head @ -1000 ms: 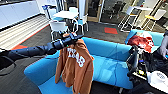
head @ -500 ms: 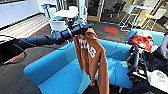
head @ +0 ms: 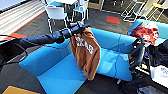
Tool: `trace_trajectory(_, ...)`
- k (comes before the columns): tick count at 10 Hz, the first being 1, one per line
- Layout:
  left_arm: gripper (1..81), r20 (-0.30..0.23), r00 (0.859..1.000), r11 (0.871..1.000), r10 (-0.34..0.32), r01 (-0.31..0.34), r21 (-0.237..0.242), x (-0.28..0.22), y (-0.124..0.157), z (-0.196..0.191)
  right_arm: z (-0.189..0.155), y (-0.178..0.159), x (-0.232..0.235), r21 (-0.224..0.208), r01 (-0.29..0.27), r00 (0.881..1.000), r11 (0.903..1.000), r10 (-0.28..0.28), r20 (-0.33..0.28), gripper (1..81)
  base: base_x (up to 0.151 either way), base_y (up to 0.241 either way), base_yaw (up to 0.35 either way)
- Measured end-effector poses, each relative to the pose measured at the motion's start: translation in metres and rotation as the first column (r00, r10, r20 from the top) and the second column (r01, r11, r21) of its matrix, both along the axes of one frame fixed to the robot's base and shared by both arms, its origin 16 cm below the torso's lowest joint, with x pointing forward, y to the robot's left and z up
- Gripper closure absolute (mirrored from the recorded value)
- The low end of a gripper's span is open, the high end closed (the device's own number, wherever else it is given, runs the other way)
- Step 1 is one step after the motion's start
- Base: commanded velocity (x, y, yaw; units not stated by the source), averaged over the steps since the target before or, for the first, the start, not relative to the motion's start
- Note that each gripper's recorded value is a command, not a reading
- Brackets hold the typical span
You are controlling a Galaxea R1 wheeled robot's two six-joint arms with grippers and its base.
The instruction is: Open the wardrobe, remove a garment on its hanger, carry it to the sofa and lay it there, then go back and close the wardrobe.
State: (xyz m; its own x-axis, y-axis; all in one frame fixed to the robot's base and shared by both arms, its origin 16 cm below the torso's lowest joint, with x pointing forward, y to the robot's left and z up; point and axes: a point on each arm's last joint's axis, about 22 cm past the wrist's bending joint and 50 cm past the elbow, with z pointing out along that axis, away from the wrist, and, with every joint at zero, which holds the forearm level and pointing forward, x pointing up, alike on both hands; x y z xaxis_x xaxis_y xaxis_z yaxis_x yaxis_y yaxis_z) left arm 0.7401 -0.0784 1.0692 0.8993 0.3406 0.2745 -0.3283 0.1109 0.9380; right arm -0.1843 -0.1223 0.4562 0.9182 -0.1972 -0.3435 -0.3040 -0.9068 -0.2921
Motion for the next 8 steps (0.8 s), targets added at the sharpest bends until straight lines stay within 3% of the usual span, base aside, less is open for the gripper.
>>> trace_trajectory(2, 81.1, -0.017, 1.0, 0.999, -0.024, 0.024, -0.023, -0.009, -0.012, -0.011, 0.001, 0.0, -0.001, 0.0, 0.0, 1.0, 1.0, 0.0, -0.005, 1.0, 0.0, 0.0, 0.0)
trace_trajectory(3, 81.1, -0.051, 0.998, 0.999, -0.024, 0.023, -0.023, -0.013, -0.013, -0.03, 0.0, 0.0, 0.0, 0.0, 0.0, 1.0, 1.0, 0.0, -0.002, 1.0, 0.0, 0.0, 0.0)
trace_trajectory(6, 81.1, -0.166, 0.986, 0.999, 0.011, -0.004, 0.044, -0.027, -0.006, -0.124, 0.0, 0.0, -0.001, 0.0, 0.001, 1.0, 1.0, -0.001, -0.003, 1.0, 0.0, 0.0, 0.0)
trace_trajectory(8, 81.1, -0.17, 0.985, 0.997, 0.033, -0.02, 0.081, -0.036, 0.008, -0.167, 0.0, 0.0, -0.001, 0.001, 0.002, 1.0, 1.0, -0.002, 0.0, 1.0, 0.0, 0.0, 0.0)
